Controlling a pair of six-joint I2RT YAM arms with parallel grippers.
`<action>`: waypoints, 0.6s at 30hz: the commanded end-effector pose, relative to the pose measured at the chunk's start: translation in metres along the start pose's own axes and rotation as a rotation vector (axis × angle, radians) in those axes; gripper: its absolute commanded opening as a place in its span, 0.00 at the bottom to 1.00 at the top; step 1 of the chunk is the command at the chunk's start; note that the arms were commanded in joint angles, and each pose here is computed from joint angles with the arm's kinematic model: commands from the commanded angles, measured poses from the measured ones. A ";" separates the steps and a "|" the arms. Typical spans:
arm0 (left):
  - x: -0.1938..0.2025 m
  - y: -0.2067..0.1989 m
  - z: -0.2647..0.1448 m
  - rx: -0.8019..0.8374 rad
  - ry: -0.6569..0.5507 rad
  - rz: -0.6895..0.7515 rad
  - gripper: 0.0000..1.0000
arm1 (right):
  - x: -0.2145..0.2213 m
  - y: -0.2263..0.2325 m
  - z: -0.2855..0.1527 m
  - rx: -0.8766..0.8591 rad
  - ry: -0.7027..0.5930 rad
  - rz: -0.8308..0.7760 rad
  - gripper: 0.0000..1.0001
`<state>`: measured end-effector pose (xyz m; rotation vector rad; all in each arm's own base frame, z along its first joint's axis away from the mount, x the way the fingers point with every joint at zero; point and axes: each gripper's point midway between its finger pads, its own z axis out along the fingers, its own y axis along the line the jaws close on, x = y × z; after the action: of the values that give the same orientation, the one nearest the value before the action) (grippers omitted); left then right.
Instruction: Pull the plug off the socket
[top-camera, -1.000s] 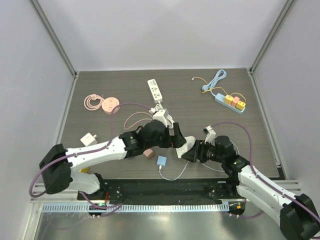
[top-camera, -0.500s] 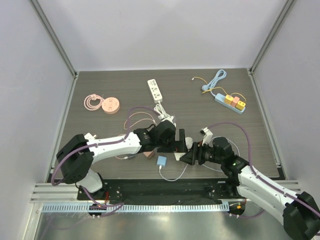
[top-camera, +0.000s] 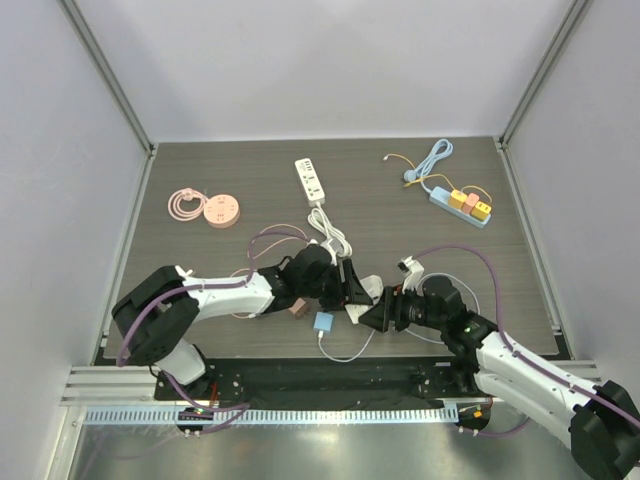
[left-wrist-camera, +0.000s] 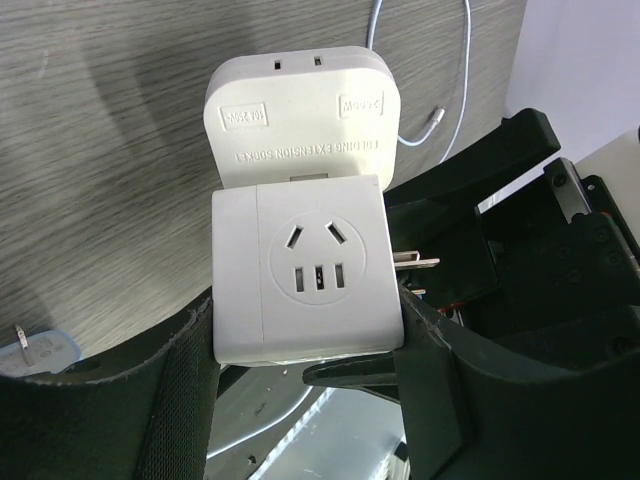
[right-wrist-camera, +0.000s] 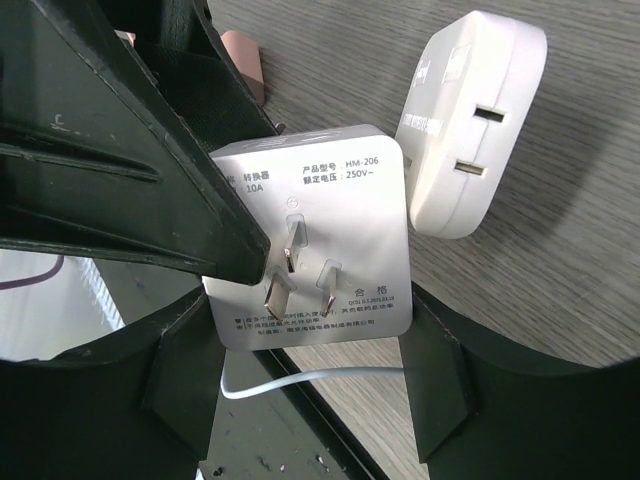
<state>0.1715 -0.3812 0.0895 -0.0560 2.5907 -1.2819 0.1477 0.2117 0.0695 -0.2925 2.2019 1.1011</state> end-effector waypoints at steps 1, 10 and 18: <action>-0.010 -0.028 -0.009 0.098 -0.018 0.051 0.00 | -0.029 0.019 0.001 -0.056 -0.091 -0.056 0.35; -0.034 0.005 -0.049 -0.112 -0.189 0.225 0.00 | -0.038 0.001 -0.002 0.059 -0.140 -0.011 0.68; -0.040 0.024 -0.075 -0.188 -0.263 0.277 0.00 | -0.046 0.005 -0.005 0.056 -0.170 -0.002 0.74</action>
<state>0.1916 -0.3237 0.1315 0.0495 2.3824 -1.0102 0.1708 0.2110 0.1000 -0.2145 2.0837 1.0555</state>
